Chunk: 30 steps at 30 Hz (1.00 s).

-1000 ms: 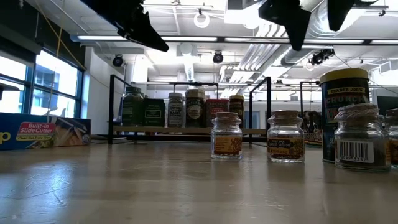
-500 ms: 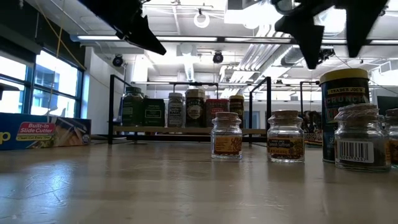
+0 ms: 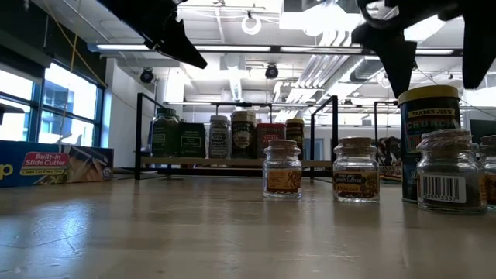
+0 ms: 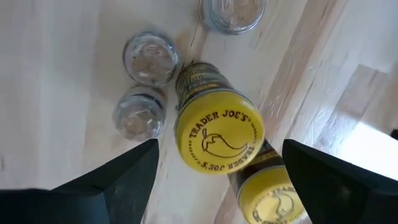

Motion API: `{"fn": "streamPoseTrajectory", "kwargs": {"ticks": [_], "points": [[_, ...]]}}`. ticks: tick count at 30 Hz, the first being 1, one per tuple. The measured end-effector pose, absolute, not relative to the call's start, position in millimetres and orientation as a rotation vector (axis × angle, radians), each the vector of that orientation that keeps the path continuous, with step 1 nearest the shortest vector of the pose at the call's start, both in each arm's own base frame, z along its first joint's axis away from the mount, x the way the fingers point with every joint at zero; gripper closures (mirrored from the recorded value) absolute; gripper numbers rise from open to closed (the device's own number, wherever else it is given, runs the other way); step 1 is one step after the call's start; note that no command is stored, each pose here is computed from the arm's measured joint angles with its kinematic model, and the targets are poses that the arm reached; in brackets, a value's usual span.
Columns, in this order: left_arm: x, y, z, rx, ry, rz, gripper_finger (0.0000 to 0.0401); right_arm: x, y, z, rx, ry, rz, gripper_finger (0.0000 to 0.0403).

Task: Shelf spices
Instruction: Put the yellow seasoning bottle on the shelf and align it with the other yellow seasoning bottle

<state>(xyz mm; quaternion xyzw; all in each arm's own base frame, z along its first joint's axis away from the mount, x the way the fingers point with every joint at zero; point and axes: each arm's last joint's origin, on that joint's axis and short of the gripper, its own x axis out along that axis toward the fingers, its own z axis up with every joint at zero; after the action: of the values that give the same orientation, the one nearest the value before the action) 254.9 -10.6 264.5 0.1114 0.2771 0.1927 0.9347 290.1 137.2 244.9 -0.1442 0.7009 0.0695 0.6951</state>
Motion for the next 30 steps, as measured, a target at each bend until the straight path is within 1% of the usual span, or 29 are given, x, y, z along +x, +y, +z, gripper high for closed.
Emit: {"fn": "streamPoseTrajectory", "kwargs": {"ticks": [4, 7, 9, 16, 17, 19, 22, 24, 27, 30], "points": [[254.9, -10.6, 264.5, 0.227, 0.567, 0.39, 0.04, 292.2, 133.6, 235.4, -0.304, 1.554, 0.15, 0.0068], [254.9, -10.7, 264.5, 0.227, 0.567, 0.391, 0.04, 292.9, 133.2, 232.0, -0.282, 1.553, 0.166, 0.0079], [254.9, -10.6, 264.5, 0.227, 0.566, 0.391, 0.04, 293.5, 133.1, 230.7, -0.271, 1.55, 0.178, 0.0096], [254.9, -10.7, 264.5, 0.227, 0.566, 0.391, 0.04, 292.3, 129.4, 223.1, -0.244, 1.569, 0.209, 0.0177], [254.9, -10.6, 264.5, 0.227, 0.566, 0.392, 0.04, 292.3, 128.8, 223.2, -0.246, 1.571, 0.213, 0.0186], [254.9, -10.7, 264.5, 0.228, 0.567, 0.392, 0.04, 293.3, 127.8, 224.7, -0.25, 1.569, 0.217, 0.019], [254.9, -10.7, 264.5, 0.228, 0.566, 0.392, 0.04, 300.2, 125.2, 234.8, -0.235, 1.548, 0.223, 0.019], [254.9, -10.7, 264.6, 0.229, 0.566, 0.392, 0.04, 305.6, 121.4, 248.6, -0.236, 1.517, 0.221, 0.019], [255.2, -10.7, 264.9, 0.228, 0.562, 0.393, 0.04, 314.8, 109.1, 270.7, -0.31, 1.46, 0.189, 0.019], [255.4, -10.7, 265.2, 0.228, 0.558, 0.393, 0.04, 327.3, 85.2, 295.2, -0.381, 1.383, 0.109, 0.019]]}}
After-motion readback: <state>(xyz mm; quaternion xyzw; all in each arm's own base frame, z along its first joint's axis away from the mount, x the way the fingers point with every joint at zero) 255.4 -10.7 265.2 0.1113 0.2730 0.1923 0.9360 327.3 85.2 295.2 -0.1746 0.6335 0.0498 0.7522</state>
